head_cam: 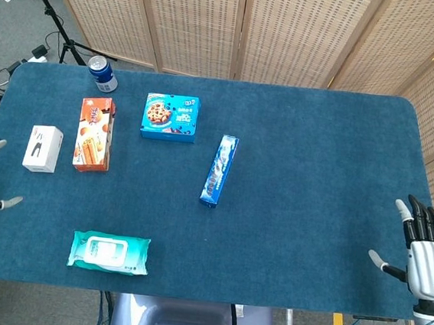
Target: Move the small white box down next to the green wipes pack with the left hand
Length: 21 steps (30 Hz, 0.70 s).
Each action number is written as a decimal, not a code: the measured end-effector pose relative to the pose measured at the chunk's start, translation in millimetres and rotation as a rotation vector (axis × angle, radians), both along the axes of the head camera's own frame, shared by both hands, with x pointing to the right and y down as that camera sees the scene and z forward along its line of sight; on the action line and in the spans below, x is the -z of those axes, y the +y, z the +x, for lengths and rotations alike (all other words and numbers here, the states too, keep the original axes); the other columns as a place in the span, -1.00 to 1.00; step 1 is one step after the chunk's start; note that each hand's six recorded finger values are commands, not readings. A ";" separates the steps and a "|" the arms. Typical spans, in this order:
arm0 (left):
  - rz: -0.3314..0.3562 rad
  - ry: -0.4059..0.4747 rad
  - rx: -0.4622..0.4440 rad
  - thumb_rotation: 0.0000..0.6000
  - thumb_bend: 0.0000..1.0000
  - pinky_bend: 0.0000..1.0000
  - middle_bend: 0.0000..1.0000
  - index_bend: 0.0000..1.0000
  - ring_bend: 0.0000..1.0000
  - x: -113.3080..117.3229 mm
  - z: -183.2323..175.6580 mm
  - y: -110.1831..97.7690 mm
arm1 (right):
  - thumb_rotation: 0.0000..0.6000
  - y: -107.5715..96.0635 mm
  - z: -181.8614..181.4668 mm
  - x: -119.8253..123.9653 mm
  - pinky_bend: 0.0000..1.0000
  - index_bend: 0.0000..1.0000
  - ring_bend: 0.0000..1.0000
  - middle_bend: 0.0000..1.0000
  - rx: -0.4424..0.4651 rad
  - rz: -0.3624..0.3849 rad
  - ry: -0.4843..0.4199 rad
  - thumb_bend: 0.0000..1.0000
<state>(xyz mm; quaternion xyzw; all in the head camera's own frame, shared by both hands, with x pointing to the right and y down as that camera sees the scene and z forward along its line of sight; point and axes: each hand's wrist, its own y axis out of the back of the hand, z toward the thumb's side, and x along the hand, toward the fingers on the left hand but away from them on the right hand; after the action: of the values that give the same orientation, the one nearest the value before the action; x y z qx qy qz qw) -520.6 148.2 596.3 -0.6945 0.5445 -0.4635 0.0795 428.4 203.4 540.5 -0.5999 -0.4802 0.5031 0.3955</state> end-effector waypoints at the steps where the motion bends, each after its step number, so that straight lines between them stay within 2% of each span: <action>1: -0.018 0.021 0.028 1.00 -1.00 -1.00 -1.00 -1.00 -1.00 -4.6 -0.8 -5.0 | 1.00 -0.4 0.7 -0.1 -1.00 -1.00 -1.00 -1.00 -0.003 0.000 -0.001 -1.00; 6: -0.081 0.119 0.189 1.00 -1.00 -1.00 -1.00 -1.00 -1.00 -29.2 -7.2 -41.7 | 1.00 -2.8 4.7 -3.4 -1.00 -1.00 -1.00 -1.00 -0.018 -0.012 0.002 -1.00; 12: -0.084 0.188 0.288 1.00 -1.00 -1.00 -1.00 -1.00 -1.00 -48.0 -8.8 -77.0 | 1.00 -5.3 8.0 -7.6 -1.00 -1.00 -1.00 -1.00 -0.031 -0.023 0.011 -1.00; 17: -0.097 0.260 0.370 1.00 -1.00 -1.00 -1.00 -1.00 -1.00 -62.1 -5.8 -90.3 | 1.00 -7.4 11.0 -10.8 -1.00 -1.00 -1.00 -1.00 -0.044 -0.031 0.017 -1.00; 21: -0.114 0.322 0.469 1.00 -1.00 -1.00 -1.00 -1.00 -1.00 -76.0 -8.5 -97.7 | 1.00 -8.2 12.0 -12.3 -1.00 -1.00 -1.00 -1.00 -0.048 -0.035 0.019 -1.00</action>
<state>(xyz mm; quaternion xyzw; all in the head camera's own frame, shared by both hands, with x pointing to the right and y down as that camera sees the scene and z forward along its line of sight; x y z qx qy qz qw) -529.1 50.5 672.3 -0.6177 0.6688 -0.3831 -0.1563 440.3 195.2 552.8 -0.5903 -0.4818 0.5264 0.3773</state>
